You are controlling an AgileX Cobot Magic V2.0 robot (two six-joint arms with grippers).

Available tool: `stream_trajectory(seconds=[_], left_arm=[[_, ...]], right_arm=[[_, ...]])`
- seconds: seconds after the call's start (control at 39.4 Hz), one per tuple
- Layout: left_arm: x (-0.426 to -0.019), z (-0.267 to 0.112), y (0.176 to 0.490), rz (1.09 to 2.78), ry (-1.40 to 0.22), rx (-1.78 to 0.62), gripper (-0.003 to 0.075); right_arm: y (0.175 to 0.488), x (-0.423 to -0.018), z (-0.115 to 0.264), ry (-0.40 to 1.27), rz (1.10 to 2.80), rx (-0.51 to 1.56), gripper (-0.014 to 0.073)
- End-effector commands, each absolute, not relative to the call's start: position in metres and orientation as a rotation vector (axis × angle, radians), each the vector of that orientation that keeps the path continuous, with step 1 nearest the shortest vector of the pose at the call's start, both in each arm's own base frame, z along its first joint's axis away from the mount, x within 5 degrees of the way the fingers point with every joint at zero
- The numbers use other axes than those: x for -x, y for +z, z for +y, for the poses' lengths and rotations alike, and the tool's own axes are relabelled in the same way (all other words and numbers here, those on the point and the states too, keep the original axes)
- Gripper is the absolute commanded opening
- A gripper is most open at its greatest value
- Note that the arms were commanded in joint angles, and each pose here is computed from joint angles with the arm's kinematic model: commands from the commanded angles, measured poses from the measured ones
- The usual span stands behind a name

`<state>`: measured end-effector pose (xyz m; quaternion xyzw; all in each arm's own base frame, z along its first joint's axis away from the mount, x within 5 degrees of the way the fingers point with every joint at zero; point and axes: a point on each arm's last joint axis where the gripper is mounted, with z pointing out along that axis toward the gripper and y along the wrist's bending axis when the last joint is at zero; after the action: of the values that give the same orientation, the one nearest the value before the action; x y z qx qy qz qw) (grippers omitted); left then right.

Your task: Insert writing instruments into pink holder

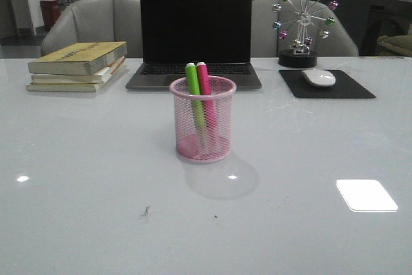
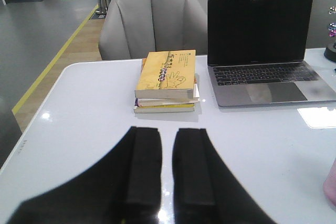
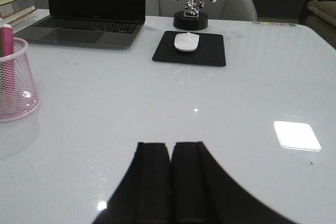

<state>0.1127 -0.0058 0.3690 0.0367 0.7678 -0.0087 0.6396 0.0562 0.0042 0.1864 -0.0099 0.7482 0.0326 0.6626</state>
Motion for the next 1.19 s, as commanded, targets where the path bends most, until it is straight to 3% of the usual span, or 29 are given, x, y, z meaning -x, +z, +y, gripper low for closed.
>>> stream_trajectory(seconds=[0.0,0.2,0.84,1.17], left_arm=[[-0.112,-0.006,0.386,1.642,-0.023,-0.072,0.0139],[-0.112,-0.006,0.386,1.642,-0.023,-0.072,0.009],[-0.11,-0.005,0.385,1.619,0.009,-0.086,0.0092],[-0.05,-0.001,0.377,1.297,0.07,-0.081,0.0092]], right_arm=[[0.194,-0.055,0.004,0.07,1.592,0.019,0.005],[0.194,-0.055,0.004,0.07,1.592,0.019,0.005],[0.194,-0.055,0.004,0.07,1.592,0.019,0.005],[0.194,-0.055,0.004,0.07,1.592,0.019,0.005]])
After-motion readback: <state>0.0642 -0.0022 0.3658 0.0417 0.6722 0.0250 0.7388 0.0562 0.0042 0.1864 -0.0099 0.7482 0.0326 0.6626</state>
